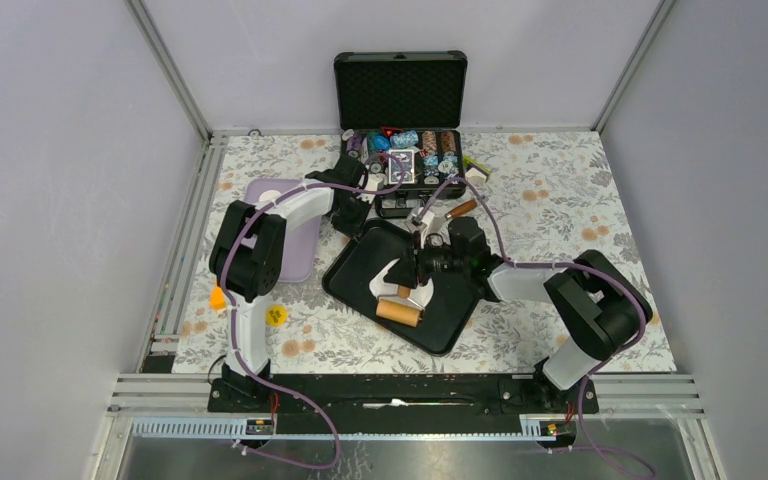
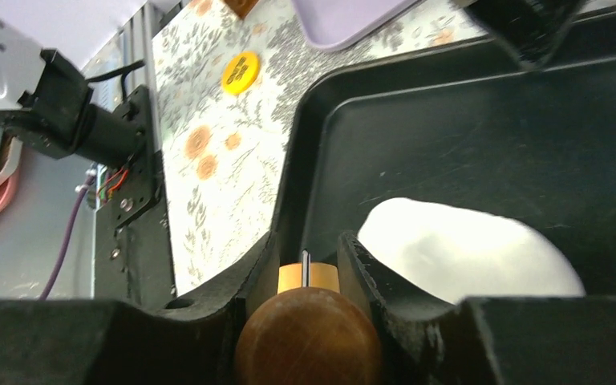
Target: Roll out the dumpling wrappers from the dough
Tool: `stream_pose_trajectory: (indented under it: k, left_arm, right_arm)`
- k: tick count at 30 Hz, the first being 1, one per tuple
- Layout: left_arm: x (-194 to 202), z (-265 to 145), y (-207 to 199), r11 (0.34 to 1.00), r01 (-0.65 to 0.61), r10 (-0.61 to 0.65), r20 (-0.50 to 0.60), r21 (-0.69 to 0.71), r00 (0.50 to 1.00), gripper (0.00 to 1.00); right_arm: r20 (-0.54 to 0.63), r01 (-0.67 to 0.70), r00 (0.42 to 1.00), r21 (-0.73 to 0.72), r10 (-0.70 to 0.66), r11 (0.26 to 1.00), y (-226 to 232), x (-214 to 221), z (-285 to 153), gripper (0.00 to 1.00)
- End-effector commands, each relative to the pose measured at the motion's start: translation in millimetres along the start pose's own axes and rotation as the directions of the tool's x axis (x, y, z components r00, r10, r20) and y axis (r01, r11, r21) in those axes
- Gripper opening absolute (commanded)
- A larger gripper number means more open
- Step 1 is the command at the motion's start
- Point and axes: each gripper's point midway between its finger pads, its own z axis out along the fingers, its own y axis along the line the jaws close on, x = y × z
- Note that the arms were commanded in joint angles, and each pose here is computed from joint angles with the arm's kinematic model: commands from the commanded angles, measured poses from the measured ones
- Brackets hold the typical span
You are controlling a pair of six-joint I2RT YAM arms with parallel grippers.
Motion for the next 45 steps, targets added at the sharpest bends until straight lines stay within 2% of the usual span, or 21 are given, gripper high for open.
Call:
stream_pose_trajectory:
  k: [1, 10, 17, 24, 32, 34, 37, 41, 45]
  left_arm:
    - [19, 7, 17, 0.997, -0.013, 0.008, -0.069, -0.078, 0.998, 0.0]
    - [18, 7, 17, 0.997, -0.016, 0.011, -0.069, -0.072, 0.998, 0.0]
    - [18, 7, 16, 0.997, -0.017, 0.012, -0.068, -0.07, 0.998, 0.0]
    - [18, 6, 16, 0.997, -0.017, 0.013, -0.066, -0.071, 0.998, 0.0]
    - [18, 6, 16, 0.997, -0.017, 0.013, -0.065, -0.071, 0.998, 0.0]
    - [18, 7, 16, 0.997, -0.017, 0.012, -0.067, -0.071, 0.998, 0.0]
    - [19, 7, 16, 0.997, -0.016, 0.012, -0.068, -0.071, 0.998, 0.0]
    - [18, 6, 17, 0.997, -0.016, 0.011, -0.065, -0.075, 0.998, 0.0]
    - [19, 7, 17, 0.997, -0.016, 0.011, -0.068, -0.077, 0.998, 0.0]
  right_arm:
    - [-0.277, -0.058, 0.956, 0.134, 0.094, 0.989, -27, 99, -17, 0.0]
    - [-0.107, -0.09, 0.984, 0.38, 0.14, 0.92, -88, 48, -50, 0.0]
    - [0.015, -0.12, 0.992, 0.473, 0.128, 0.873, -119, 8, -74, 0.0]
    - [0.142, -0.189, 0.98, 0.414, 0.142, 0.89, -122, -36, -83, 0.0]
    - [0.198, -0.216, 0.962, 0.124, 0.189, 0.969, -64, -96, -87, 0.0]
    - [0.211, -0.209, 0.96, 0.095, 0.186, 0.973, -54, -109, -89, 0.0]
    - [0.233, -0.169, 0.964, 0.167, 0.128, 0.971, -67, -114, -92, 0.0]
    - [0.205, -0.119, 0.976, 0.217, 0.074, 0.969, -78, -93, -89, 0.0]
    - [0.112, -0.067, 0.993, 0.226, 0.042, 0.972, -72, -55, -68, 0.0]
